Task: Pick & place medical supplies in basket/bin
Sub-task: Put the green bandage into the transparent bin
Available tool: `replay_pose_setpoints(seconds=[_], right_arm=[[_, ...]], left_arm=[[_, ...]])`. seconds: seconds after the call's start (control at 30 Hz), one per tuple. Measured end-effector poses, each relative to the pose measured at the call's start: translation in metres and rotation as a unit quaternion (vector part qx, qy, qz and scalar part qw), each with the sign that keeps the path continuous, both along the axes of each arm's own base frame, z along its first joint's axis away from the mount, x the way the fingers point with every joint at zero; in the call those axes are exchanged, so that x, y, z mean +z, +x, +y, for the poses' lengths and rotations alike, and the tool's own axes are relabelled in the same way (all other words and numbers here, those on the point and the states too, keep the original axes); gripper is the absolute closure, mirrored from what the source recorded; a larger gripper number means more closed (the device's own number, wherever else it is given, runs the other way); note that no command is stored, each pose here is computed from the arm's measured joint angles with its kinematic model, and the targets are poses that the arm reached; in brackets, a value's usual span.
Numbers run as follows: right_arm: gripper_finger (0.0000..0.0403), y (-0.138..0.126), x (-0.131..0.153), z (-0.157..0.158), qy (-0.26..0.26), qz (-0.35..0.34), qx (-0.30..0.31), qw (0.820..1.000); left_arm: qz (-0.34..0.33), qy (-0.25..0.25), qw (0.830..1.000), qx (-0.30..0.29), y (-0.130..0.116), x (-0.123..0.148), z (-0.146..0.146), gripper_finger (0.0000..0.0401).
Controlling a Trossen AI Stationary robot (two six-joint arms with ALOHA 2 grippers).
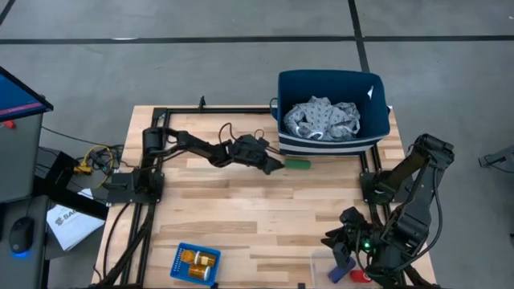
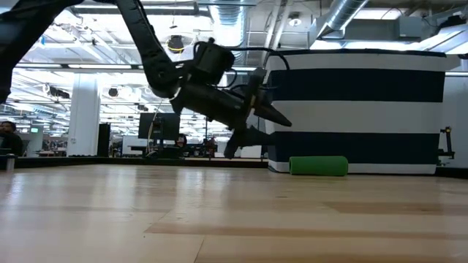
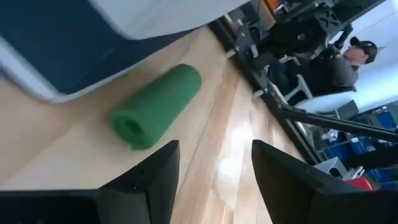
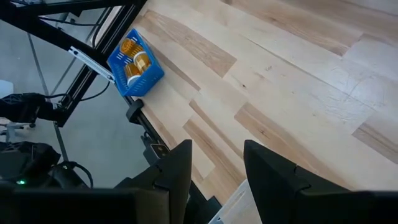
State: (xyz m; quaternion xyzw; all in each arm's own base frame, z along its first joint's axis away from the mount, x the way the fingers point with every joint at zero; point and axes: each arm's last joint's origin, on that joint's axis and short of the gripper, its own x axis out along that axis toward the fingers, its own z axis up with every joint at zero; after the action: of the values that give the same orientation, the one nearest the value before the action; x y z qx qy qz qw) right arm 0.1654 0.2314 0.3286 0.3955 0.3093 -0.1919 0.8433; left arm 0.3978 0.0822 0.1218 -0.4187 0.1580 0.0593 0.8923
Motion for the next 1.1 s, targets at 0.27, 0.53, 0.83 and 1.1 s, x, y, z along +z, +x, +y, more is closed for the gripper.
replay_pose_setpoints(seconds=[0.27, 0.53, 0.83, 1.1], right_arm=[[0.026, 0.0, 0.0, 0.0, -0.001, 0.0, -0.001, 1.0], [0.026, -0.002, 0.0, 0.001, 0.004, -0.001, -0.001, 1.0], [0.026, -0.003, 0.0, 0.001, -0.007, 0.002, 0.006, 1.0], [0.026, -0.003, 0.0, 0.002, -0.005, 0.003, 0.011, 1.0]], left_arm=[[0.027, 0.022, 0.999, 0.012, 0.015, -0.01, -0.007, 0.021], [0.066, 0.043, 0.996, 0.036, 0.013, -0.017, -0.007, 0.021], [0.067, 0.057, 0.994, 0.068, 0.014, -0.018, -0.006, 0.021], [0.064, 0.067, 0.994, 0.059, 0.037, -0.029, -0.017, 0.021]])
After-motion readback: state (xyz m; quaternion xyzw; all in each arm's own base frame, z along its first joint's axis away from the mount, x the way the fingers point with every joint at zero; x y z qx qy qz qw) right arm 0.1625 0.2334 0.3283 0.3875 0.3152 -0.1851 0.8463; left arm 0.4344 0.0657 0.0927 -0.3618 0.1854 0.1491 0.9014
